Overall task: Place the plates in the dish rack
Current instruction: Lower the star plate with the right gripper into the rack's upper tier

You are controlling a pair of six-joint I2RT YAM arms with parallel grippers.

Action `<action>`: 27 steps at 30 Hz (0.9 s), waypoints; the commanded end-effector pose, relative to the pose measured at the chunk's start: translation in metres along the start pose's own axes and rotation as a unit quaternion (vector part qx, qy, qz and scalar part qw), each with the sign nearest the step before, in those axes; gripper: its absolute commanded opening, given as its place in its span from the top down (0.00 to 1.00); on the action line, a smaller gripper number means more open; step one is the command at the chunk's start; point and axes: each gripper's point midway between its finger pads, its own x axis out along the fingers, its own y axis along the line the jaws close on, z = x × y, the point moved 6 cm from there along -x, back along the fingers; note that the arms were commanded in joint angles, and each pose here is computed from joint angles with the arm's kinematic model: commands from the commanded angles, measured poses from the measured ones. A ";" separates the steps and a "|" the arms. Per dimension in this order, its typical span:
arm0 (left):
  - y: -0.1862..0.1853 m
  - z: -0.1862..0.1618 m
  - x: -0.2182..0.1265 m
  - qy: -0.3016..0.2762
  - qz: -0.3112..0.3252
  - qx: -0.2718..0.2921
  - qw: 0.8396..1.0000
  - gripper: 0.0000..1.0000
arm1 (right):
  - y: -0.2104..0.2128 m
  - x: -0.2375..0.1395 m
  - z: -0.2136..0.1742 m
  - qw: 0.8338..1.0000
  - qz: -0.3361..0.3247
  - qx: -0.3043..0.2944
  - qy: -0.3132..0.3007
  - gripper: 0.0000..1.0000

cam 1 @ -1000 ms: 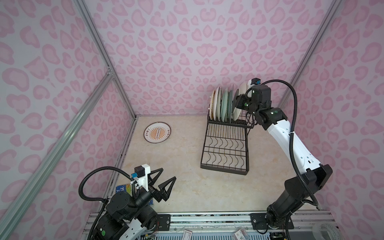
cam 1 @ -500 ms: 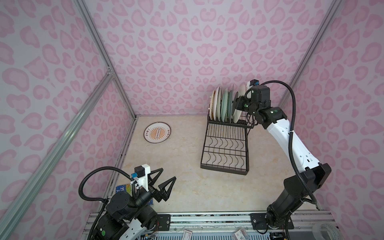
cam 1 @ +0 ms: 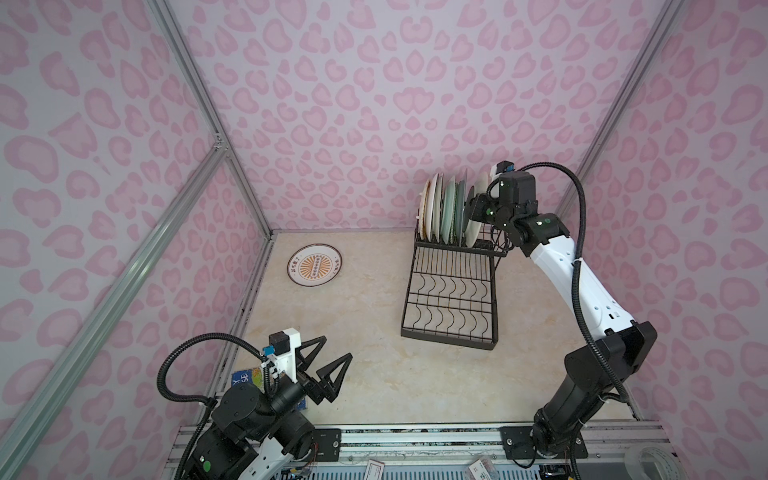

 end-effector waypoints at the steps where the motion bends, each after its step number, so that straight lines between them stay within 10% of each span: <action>1: -0.001 0.005 0.000 -0.015 -0.002 0.003 1.000 0.03 | 0.005 0.005 0.007 1.000 0.017 -0.003 -0.024 0.91; 27: 0.000 0.004 0.001 -0.012 0.004 0.002 1.000 0.03 | 0.015 -0.016 0.020 0.998 0.055 0.004 -0.043 0.69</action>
